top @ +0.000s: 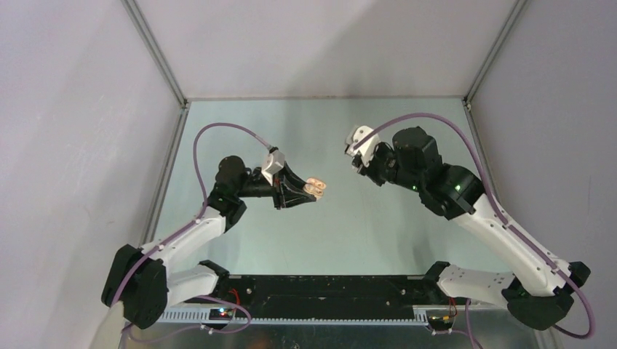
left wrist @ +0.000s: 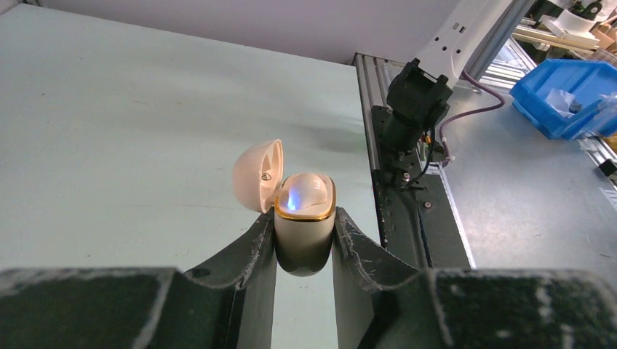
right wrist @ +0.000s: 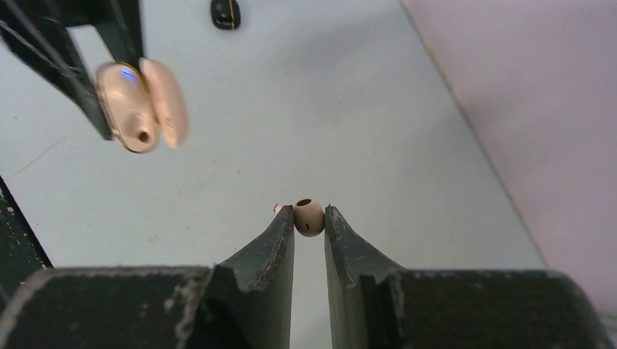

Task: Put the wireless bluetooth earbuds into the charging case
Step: Place the earbud in the charging case.

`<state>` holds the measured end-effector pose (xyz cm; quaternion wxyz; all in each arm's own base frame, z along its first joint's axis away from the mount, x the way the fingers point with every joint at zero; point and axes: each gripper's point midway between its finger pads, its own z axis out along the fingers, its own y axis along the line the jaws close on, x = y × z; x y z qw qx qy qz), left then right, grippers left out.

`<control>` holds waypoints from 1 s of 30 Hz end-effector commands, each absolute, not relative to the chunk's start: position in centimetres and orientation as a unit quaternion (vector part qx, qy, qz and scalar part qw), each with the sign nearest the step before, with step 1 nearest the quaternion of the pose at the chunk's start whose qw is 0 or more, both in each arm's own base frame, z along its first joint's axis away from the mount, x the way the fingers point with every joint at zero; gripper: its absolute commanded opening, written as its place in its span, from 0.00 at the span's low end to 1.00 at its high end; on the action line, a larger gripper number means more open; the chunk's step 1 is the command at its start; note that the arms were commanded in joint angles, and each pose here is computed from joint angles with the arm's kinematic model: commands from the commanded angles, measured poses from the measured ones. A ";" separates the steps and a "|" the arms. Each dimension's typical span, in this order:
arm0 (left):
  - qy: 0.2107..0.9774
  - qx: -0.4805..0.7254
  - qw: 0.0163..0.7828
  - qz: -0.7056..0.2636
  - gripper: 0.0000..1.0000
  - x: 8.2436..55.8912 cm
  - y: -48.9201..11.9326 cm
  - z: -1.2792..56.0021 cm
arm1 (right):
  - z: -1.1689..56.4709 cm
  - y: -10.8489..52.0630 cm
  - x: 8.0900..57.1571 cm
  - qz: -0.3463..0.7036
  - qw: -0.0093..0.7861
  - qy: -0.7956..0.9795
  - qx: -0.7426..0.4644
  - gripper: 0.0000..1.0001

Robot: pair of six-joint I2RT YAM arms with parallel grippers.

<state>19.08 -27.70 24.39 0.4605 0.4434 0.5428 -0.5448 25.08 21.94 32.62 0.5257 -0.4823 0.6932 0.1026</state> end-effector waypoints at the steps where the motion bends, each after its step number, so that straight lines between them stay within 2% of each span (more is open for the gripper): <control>1: 0.531 0.453 0.475 -0.537 0.10 19.5 -28.0 24.9 | 34.9 23.4 24.3 0.076 0.570 0.652 -0.494 0.23; 9: 0.532 0.453 0.470 -0.539 0.10 19.5 -28.0 24.8 | 33.4 28.1 20.8 0.094 0.547 0.602 -0.574 0.23; 14: 0.531 0.454 0.468 -0.541 0.09 19.4 -28.0 24.8 | 31.7 30.2 19.9 0.070 0.536 0.585 -0.605 0.23; 30: 0.528 0.455 0.459 -0.551 0.09 19.0 -28.0 25.1 | 30.4 32.1 20.3 0.003 0.551 0.567 -0.612 0.22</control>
